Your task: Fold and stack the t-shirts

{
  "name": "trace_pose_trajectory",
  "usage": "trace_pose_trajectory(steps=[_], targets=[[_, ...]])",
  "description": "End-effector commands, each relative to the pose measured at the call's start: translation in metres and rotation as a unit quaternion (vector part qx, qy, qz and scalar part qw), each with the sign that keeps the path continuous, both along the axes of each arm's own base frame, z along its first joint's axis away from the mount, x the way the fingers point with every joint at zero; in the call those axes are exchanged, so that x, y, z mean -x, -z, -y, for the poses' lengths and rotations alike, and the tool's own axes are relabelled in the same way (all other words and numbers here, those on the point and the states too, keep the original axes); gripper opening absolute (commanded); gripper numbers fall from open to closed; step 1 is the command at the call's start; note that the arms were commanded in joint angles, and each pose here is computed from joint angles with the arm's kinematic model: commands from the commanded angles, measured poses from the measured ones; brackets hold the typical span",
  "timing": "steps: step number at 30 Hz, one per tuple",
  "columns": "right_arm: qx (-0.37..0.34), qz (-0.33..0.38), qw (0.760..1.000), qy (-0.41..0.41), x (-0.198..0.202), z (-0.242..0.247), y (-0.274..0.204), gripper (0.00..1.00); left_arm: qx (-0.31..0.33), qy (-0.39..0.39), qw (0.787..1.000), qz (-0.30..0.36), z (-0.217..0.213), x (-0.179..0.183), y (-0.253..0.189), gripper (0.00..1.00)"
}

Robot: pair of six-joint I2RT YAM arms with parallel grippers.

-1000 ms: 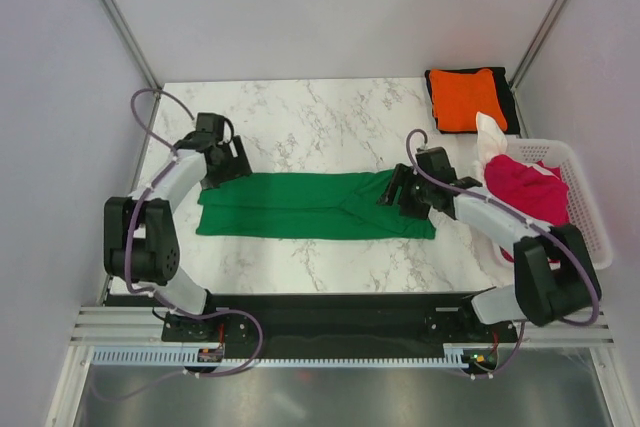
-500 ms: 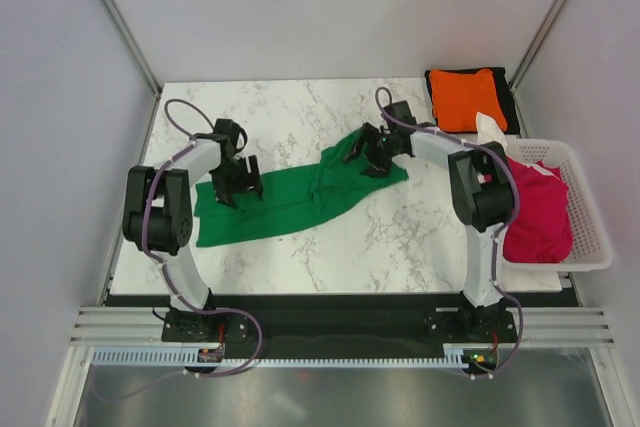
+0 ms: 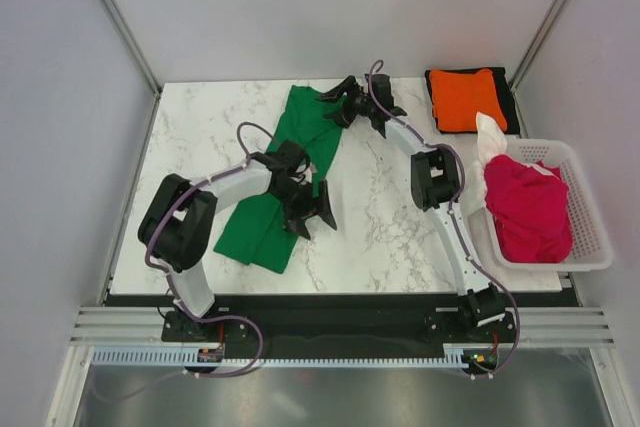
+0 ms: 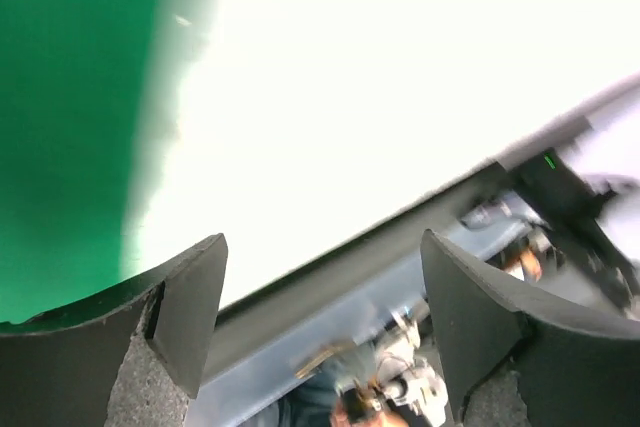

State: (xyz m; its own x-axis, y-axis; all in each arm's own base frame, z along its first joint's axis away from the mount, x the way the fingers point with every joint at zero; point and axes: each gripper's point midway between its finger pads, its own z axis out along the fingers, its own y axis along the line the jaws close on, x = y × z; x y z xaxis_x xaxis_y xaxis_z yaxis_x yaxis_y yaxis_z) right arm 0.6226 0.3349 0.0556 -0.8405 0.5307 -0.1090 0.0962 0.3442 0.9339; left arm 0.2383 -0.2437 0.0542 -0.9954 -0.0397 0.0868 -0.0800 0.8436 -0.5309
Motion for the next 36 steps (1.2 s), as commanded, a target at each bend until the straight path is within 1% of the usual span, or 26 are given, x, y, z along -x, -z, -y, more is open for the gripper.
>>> trace_pose_trajectory(steps=[1, 4, 6, 7, 9, 10, 11, 12, 13, 14, 18, 19, 20, 21, 23, 24, 25, 27, 28, 29, 30, 31, 32, 34, 35, 36], targets=[[-0.049, -0.021, 0.997, 0.060, -0.023, 0.000, 0.035, 0.83, 0.085, -0.021, 0.996, -0.028, 0.056, 0.006, -0.034, 0.85], [-0.063, 0.003, 0.995, 0.073, -0.031, 0.003, 0.031, 0.85, 0.102, -0.037, 0.994, 0.003, 0.069, -0.006, -0.057, 0.87], [-0.063, 0.028, 0.995, 0.076, -0.035, 0.003, 0.026, 0.88, 0.122, -0.026, 0.992, 0.020, 0.075, -0.011, -0.077, 0.87], [-0.076, 0.066, 0.993, 0.065, -0.036, -0.003, 0.009, 0.91, 0.128, -0.022, 0.991, 0.044, 0.078, -0.020, -0.094, 0.87], [-0.080, 0.109, 0.990, 0.038, -0.031, -0.011, -0.013, 0.96, 0.084, -0.019, 0.992, 0.087, 0.064, -0.027, -0.103, 0.87], [-0.066, 0.148, 0.986, 0.022, -0.029, -0.014, -0.039, 0.98, 0.080, -0.018, 0.989, 0.125, 0.060, -0.033, -0.125, 0.87], [-0.056, 0.169, 0.984, 0.015, -0.028, -0.014, -0.055, 0.98, 0.047, -0.027, 0.985, 0.161, 0.048, -0.042, -0.131, 0.87], [-0.041, 0.165, 0.985, 0.010, -0.023, -0.012, -0.052, 0.98, 0.019, -0.016, 0.984, 0.176, 0.034, -0.038, -0.134, 0.87], [-0.025, 0.217, 0.976, 0.006, -0.019, -0.009, -0.103, 0.98, 0.015, -0.018, 0.977, 0.212, 0.026, -0.039, -0.156, 0.88], [-0.010, 0.231, 0.973, 0.006, -0.017, -0.005, -0.118, 0.98, -0.013, -0.029, 0.970, 0.240, 0.013, -0.045, -0.162, 0.88], [0.033, 0.262, 0.964, 0.016, 0.005, 0.023, -0.194, 0.98, -0.059, -0.044, 0.950, 0.303, -0.033, -0.039, -0.195, 0.88], [0.046, 0.241, 0.969, 0.013, 0.012, 0.030, -0.192, 0.98, -0.073, -0.050, 0.949, 0.304, -0.044, -0.035, -0.195, 0.88], [0.068, 0.243, 0.968, 0.005, 0.021, 0.034, -0.193, 0.98, -0.091, -0.071, 0.937, 0.331, -0.061, -0.033, -0.207, 0.89], [0.084, 0.231, 0.969, 0.001, 0.031, 0.037, -0.191, 0.98, -0.112, -0.095, 0.930, 0.336, -0.077, -0.033, -0.208, 0.90], [0.117, 0.182, 0.976, -0.005, 0.069, 0.047, -0.182, 0.98, -0.159, -0.124, 0.916, 0.346, -0.107, -0.027, -0.200, 0.92], [0.139, 0.138, 0.980, -0.021, 0.094, 0.050, -0.145, 0.98, -0.164, -0.142, 0.908, 0.359, -0.121, -0.022, -0.205, 0.93], [0.148, 0.130, 0.980, -0.037, 0.124, 0.045, -0.158, 0.98, -0.179, -0.148, 0.906, 0.354, -0.132, -0.015, -0.194, 0.93], [0.189, 0.096, 0.976, -0.052, 0.162, 0.045, -0.139, 0.98, -0.191, -0.169, 0.893, 0.370, -0.149, -0.006, -0.195, 0.94], [0.215, 0.074, 0.970, -0.086, 0.207, 0.036, -0.123, 0.98, -0.202, -0.168, 0.894, 0.362, -0.155, 0.000, -0.183, 0.94], [0.224, 0.068, 0.967, -0.104, 0.230, 0.028, -0.115, 0.98, -0.211, -0.171, 0.891, 0.364, -0.160, 0.002, -0.180, 0.94], [0.241, 0.040, 0.962, -0.122, 0.260, 0.027, -0.088, 0.98, -0.214, -0.172, 0.890, 0.365, -0.163, 0.007, -0.176, 0.94], [0.240, 0.046, 0.957, -0.155, 0.295, 0.006, -0.092, 0.98, -0.220, -0.174, 0.889, 0.363, -0.168, 0.012, -0.170, 0.94], [0.244, 0.038, 0.954, -0.169, 0.314, 0.000, -0.084, 0.98, -0.223, -0.174, 0.887, 0.365, -0.171, 0.015, -0.168, 0.94], [0.253, 0.004, 0.947, -0.200, 0.363, -0.014, -0.056, 0.93, -0.225, -0.177, 0.885, 0.368, -0.176, 0.022, -0.163, 0.94], [0.254, -0.004, 0.945, -0.208, 0.377, -0.019, -0.047, 0.90, -0.223, -0.178, 0.885, 0.369, -0.177, 0.025, -0.162, 0.94], [0.259, -0.023, 0.941, -0.217, 0.394, -0.018, -0.028, 0.83, -0.225, -0.181, 0.885, 0.366, -0.179, 0.028, -0.157, 0.94]])
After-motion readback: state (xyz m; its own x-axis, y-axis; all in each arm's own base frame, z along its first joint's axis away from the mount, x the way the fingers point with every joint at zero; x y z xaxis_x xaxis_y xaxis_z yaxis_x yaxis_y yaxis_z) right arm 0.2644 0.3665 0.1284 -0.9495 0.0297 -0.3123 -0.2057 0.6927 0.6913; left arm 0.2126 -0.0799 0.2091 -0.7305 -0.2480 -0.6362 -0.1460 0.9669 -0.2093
